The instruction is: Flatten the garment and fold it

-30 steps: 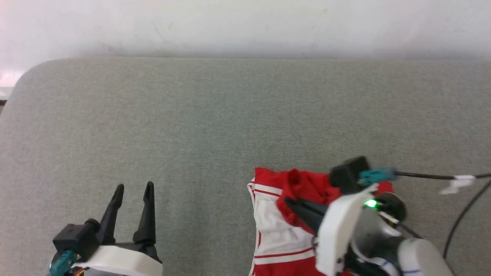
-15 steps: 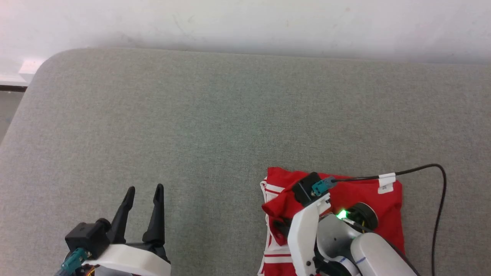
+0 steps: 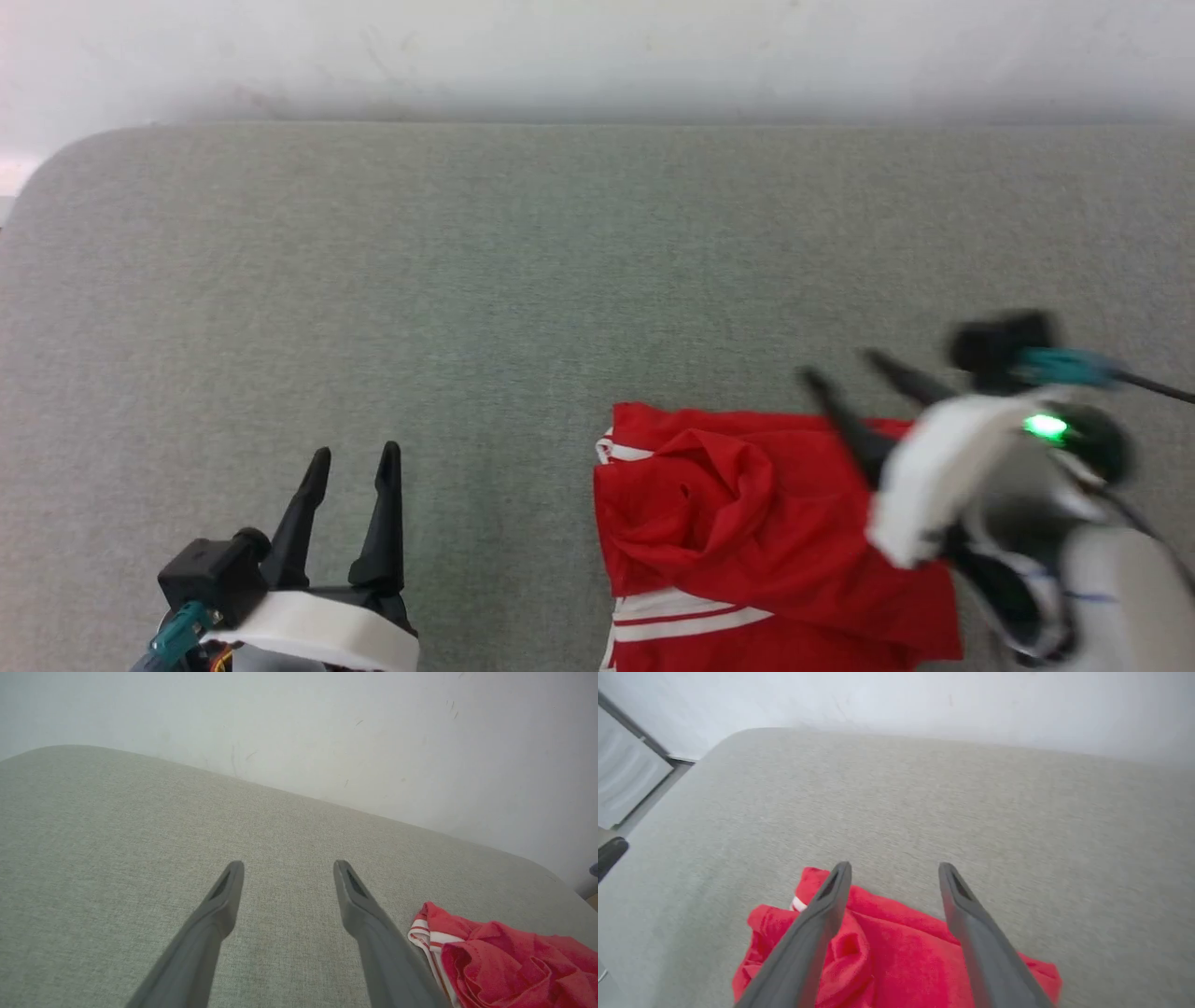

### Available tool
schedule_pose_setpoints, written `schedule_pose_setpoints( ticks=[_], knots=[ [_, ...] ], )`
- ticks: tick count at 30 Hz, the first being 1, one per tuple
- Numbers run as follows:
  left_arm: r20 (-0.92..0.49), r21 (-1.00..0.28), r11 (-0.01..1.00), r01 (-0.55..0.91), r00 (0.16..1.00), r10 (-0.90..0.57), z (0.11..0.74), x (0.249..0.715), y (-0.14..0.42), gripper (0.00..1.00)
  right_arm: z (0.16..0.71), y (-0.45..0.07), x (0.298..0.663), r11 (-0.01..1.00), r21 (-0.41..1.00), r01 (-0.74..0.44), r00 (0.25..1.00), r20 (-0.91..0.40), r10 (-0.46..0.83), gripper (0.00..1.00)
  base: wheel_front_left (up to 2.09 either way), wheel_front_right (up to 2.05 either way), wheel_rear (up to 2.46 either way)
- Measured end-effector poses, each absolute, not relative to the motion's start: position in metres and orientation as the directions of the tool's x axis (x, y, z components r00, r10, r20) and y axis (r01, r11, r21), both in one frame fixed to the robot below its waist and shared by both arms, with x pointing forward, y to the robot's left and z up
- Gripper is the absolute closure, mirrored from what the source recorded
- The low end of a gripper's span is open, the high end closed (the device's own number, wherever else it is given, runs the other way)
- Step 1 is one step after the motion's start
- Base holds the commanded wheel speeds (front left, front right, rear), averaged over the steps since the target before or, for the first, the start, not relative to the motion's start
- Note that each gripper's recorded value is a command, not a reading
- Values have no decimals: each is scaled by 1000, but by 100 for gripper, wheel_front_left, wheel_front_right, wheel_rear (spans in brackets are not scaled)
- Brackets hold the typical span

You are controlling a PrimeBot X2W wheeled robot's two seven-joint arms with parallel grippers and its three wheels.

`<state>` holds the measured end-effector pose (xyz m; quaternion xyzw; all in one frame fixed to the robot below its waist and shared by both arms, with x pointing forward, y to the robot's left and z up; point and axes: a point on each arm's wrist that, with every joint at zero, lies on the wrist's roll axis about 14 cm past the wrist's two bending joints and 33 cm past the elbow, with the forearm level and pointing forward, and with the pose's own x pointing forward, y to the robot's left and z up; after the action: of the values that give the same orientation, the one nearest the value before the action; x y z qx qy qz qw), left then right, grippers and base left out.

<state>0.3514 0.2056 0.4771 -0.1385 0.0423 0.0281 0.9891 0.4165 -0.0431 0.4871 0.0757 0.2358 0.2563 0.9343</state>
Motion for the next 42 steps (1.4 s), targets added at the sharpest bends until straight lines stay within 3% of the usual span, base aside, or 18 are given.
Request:
schedule_pose_setpoints(
  ticks=[4, 9, 21, 23, 24, 29, 33, 38, 42],
  knots=[
    [-93, -276, 960, -47, 995, 22, 476, 360, 199, 0, 481, -109, 412, 937, 219, -270, 834, -433, 342, 0, 0, 0, 0],
    [-108, -276, 961, -29, 994, -1, 470, 368, 193, 0, 453, -154, 386, 968, 217, -126, 820, -526, 224, 0, 0, 0, 0],
    [-135, -253, 967, -6, 990, -29, 466, 380, 192, 0, 384, -131, 351, 927, 369, -69, 662, -678, 320, 0, 0, 0, 0],
    [-138, -250, 968, -8, 990, -28, 467, 379, 193, 0, 379, -125, 352, 921, 381, -76, 644, -687, 338, 62, 0, 0, 0],
    [-137, -249, 968, -8, 990, -27, 467, 379, 194, 0, 378, -124, 354, 920, 383, -78, 640, -688, 341, 100, 0, 0, 0],
    [-132, -245, 970, -6, 991, -27, 472, 376, 195, 0, 375, -123, 361, 921, 381, -78, 638, -691, 340, 100, 0, 0, 0],
    [-123, -245, 969, 14, 991, -46, 475, 379, 189, 0, 385, -135, 373, 940, 334, -72, 685, -669, 290, 100, 0, 0, 0],
    [-101, -249, 967, 59, 991, -86, 480, 391, 178, 0, 423, -177, 408, 978, 196, -67, 793, -585, 171, 100, 0, 0, 0],
    [-88, -244, 965, 100, 988, -125, 481, 404, 169, 0, 449, -219, 433, 997, 48, -53, 837, -543, 71, 100, 0, 0, 0]
  ],
)
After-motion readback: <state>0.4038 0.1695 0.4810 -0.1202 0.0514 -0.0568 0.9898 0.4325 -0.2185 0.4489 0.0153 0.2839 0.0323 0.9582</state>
